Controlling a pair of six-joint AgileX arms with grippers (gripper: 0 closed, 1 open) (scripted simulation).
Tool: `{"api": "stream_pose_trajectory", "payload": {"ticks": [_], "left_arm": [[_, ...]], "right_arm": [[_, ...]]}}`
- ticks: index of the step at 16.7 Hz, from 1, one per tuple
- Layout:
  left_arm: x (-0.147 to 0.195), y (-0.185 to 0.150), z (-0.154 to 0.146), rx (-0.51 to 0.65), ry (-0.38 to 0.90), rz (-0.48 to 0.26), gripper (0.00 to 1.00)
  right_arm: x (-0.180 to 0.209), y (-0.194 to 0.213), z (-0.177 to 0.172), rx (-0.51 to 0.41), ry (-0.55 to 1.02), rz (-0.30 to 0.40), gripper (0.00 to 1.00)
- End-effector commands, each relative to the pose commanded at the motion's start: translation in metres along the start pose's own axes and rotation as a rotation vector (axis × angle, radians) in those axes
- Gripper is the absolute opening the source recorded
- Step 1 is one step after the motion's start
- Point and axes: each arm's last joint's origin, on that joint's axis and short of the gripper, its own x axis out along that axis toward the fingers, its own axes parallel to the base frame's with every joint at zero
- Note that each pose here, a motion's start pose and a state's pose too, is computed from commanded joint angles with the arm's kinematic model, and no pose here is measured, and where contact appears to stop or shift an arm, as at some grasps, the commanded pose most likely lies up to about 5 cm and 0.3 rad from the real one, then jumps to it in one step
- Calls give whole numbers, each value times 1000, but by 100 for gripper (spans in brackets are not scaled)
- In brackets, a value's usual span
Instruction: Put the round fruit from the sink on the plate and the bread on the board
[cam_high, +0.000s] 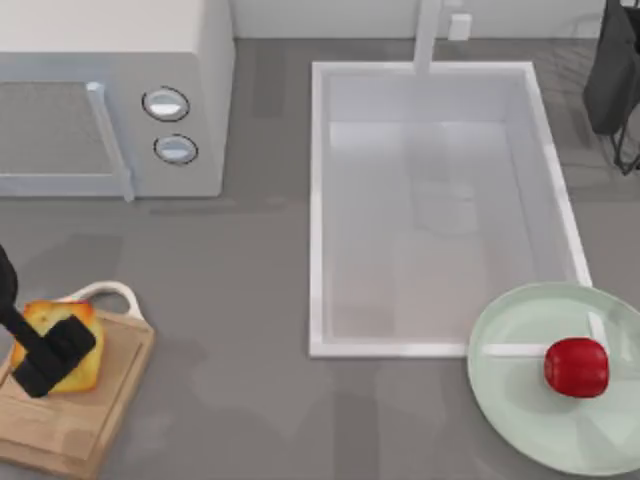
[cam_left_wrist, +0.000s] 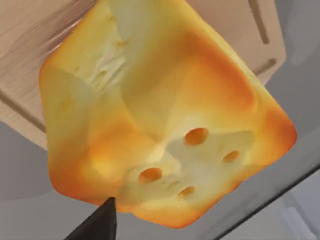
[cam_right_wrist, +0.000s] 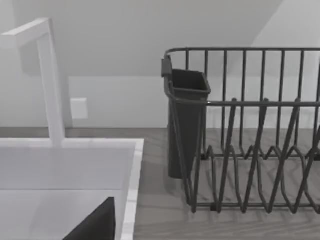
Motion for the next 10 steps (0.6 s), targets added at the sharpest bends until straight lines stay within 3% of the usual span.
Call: {"api": "stream_pose_trajectory", "payload": {"ticks": [6, 10], "left_arm": [[-9, 33, 48, 866, 66, -191, 100], [-5, 55, 76, 1434, 11, -406, 100]], "right_arm": [[0, 0, 0, 0, 0, 0, 100], [0, 0, 0, 0, 0, 0, 100]]}}
